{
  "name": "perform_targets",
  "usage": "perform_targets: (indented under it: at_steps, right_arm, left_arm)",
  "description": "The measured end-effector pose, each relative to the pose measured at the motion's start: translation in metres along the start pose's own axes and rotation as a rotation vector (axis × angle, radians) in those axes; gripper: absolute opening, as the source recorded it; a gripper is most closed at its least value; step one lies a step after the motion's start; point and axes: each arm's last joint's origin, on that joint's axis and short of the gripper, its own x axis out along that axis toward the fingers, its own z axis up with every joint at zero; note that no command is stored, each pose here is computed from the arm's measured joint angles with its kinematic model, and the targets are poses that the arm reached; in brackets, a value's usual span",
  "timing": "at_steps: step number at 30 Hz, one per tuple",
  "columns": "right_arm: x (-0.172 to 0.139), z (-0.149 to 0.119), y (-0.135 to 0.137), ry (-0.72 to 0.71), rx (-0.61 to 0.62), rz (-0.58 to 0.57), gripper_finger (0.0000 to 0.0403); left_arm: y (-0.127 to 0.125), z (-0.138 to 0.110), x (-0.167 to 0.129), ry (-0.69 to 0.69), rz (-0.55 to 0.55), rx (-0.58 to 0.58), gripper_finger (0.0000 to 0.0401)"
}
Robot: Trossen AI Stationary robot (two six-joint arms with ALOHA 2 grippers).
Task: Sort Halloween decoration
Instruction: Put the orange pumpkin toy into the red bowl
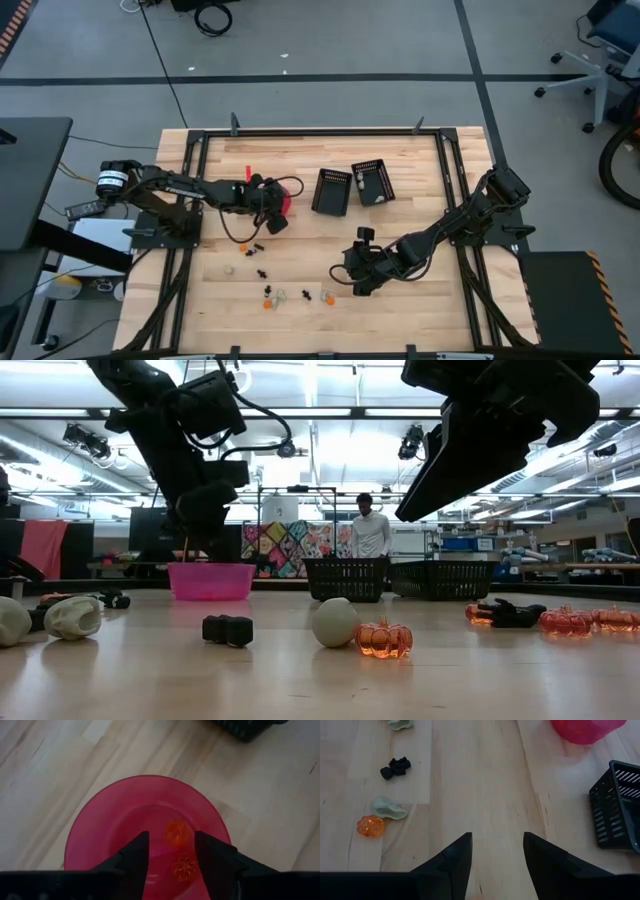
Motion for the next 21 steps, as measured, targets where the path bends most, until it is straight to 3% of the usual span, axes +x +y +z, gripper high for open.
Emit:
perform_targets:
  at_steps: [3, 7, 11, 13, 16, 19, 21]
  right_arm:
    - [0.0, 0.0, 0.0, -0.001, 0.001, 0.0, 0.0181]
    - [0.0, 0.0, 0.0, -0.001, 0.001, 0.0, 0.0181]
    - [0.0, 0.0, 0.0, 0.0, 0.0, -0.001, 0.0181]
    - [0.0, 0.0, 0.0, -0.001, -0.001, -0.001, 0.0181]
    - [0.0, 0.001, 0.0, -0.007, 0.002, 0.001, 0.0181]
    - [0.0, 0.002, 0.0, -0.016, 0.007, 0.005, 0.0181]
    - [0.0, 0.003, 0.001, -0.021, 0.005, 0.007, 0.0181]
  left_arm:
    - [0.001, 0.002, -0.005, 0.008, 0.017, 0.061, 0.0174]
    - [-0.004, 0.02, -0.037, -0.089, 0.039, 0.201, 0.0175]
    - [-0.02, 0.022, -0.069, -0.105, -0.028, 0.296, 0.0175]
    - [-0.025, 0.014, -0.078, -0.017, -0.055, 0.27, 0.0175]
    - [-0.029, -0.01, -0.079, 0.222, -0.094, 0.221, 0.0175]
    - [-0.031, -0.037, -0.079, 0.427, -0.092, 0.241, 0.0175]
    - [-0.035, -0.05, -0.076, 0.484, -0.094, 0.272, 0.0175]
